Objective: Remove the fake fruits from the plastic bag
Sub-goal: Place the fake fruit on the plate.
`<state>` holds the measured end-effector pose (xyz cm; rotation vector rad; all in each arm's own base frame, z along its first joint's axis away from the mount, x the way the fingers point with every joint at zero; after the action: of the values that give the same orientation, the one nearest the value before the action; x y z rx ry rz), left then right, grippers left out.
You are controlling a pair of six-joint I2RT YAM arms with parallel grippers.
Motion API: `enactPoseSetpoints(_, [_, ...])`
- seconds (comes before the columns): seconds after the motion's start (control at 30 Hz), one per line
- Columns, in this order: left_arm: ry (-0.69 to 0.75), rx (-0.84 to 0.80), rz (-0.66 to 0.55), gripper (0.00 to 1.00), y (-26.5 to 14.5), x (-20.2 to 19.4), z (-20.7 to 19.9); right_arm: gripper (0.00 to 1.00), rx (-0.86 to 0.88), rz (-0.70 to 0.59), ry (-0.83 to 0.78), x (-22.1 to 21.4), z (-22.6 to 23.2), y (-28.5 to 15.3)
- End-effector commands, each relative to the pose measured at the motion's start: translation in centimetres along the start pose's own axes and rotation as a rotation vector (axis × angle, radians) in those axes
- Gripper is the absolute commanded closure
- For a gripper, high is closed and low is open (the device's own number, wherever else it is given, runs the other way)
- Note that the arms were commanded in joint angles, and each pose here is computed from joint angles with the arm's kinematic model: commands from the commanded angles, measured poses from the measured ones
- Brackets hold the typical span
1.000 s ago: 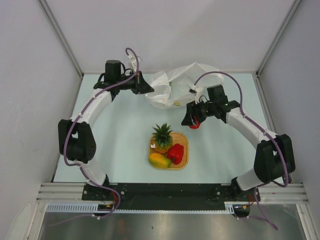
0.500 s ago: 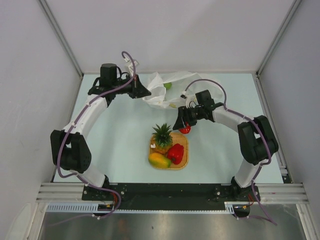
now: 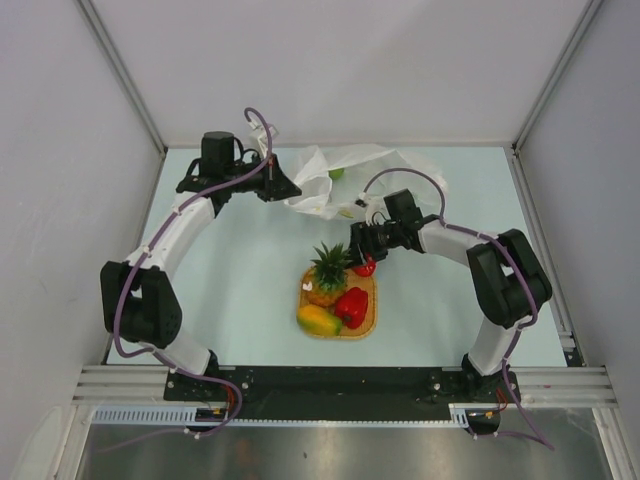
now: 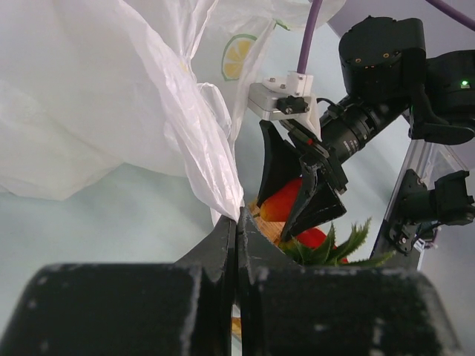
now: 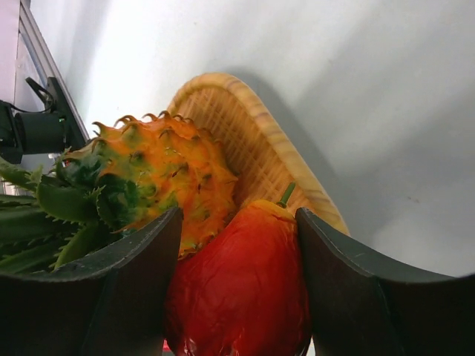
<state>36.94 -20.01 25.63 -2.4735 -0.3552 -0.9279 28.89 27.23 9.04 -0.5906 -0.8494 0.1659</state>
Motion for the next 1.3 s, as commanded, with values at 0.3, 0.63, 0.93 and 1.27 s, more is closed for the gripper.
enactPoseSetpoints(0.3, [0.081, -0.017, -0.049, 1.0, -0.9, 1.0, -1.6, 0.2, -0.047, -0.026, 0.04, -0.6, -0.4, -1.0])
enactPoseSetpoints(0.63, [0.075, -0.018, -0.05, 1.0, -0.9, 0.9, -1.5, 0.2, -0.135, -0.041, 0.064, -0.7, -1.1, -2.4])
enactPoseSetpoints(0.93, [0.078, -0.033, -0.063, 1.0, -0.8, 1.6, -1.9, 0.24, -0.284, -0.008, -0.113, 0.0, -1.7, -4.1])
enactPoseSetpoints(1.27, [0.035, -0.055, -0.062, 1.0, -2.1, 1.2, -2.6, 0.33, -0.448, -0.097, -0.184, 4.6, -1.3, -11.7])
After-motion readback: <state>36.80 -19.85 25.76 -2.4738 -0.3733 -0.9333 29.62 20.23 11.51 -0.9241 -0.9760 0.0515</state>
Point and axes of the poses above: each gripper's point midway between its finger pads, its own y axis out along the fingers, its own z axis along the line the jaws close on, x = y × z, the point moved 2 cm from there along -y, back along the fingers, and after that the axes turned 14 degrees about -y, right-handed, at the moved point
